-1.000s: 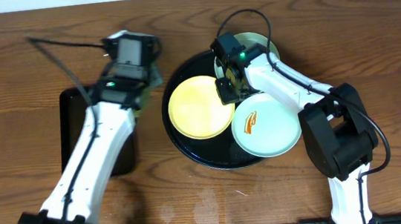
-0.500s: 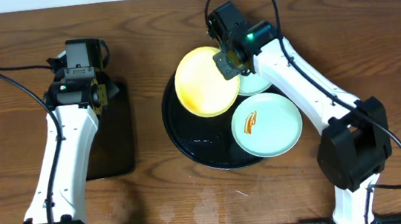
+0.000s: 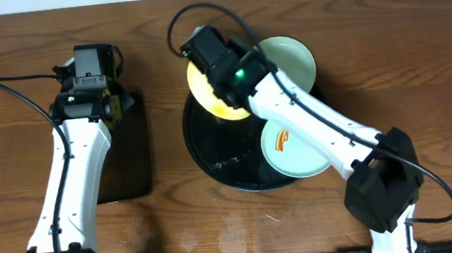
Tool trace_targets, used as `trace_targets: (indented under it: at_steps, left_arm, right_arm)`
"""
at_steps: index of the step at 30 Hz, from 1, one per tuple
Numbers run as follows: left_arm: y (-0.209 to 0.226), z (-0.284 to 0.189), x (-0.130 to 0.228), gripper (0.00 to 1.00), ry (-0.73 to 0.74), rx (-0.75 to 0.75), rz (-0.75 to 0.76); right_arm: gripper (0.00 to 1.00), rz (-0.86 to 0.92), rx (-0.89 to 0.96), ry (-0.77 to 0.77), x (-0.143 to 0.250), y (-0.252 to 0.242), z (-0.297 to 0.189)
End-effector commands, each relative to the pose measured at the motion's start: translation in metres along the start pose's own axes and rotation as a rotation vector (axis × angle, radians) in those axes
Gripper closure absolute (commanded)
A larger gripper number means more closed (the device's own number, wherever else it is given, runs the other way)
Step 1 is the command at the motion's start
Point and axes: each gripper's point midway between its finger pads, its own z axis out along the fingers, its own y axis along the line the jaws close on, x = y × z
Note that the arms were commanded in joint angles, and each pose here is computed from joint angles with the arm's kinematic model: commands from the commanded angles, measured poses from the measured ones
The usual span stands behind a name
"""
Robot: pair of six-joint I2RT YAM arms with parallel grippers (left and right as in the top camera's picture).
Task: Clean dirty plates on tray and stack at the side
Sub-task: 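Grasp the yellow plate rim with the right gripper and lift it right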
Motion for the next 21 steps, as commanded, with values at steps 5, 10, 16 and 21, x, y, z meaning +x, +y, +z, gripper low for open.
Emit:
trace_targets:
  at_steps: [5,10,16,21]
  left_arm:
    - [0.006,0.0,-0.002,0.93,-0.01,-0.026,-0.011]
    - [0.006,0.0,-0.002,0.93,-0.01,-0.026,-0.011]
    - [0.006,0.0,-0.002,0.93,-0.01,-0.026,-0.01]
    - [0.006,0.0,-0.002,0.92,-0.01,-0.026,-0.01]
  right_arm:
    - [0.99,-0.13,0.233,-0.004,-0.014,-0.045,-0.028]
    - [0.99,-0.155,0.295,-0.009,-0.02,-0.056,-0.031]
    - [0.99,-0.18,0.313,-0.023,-0.027,-0.051,-0.038]
    - [0.99,-0.149,0.306,-0.036,-0.029,-0.047,-0.04]
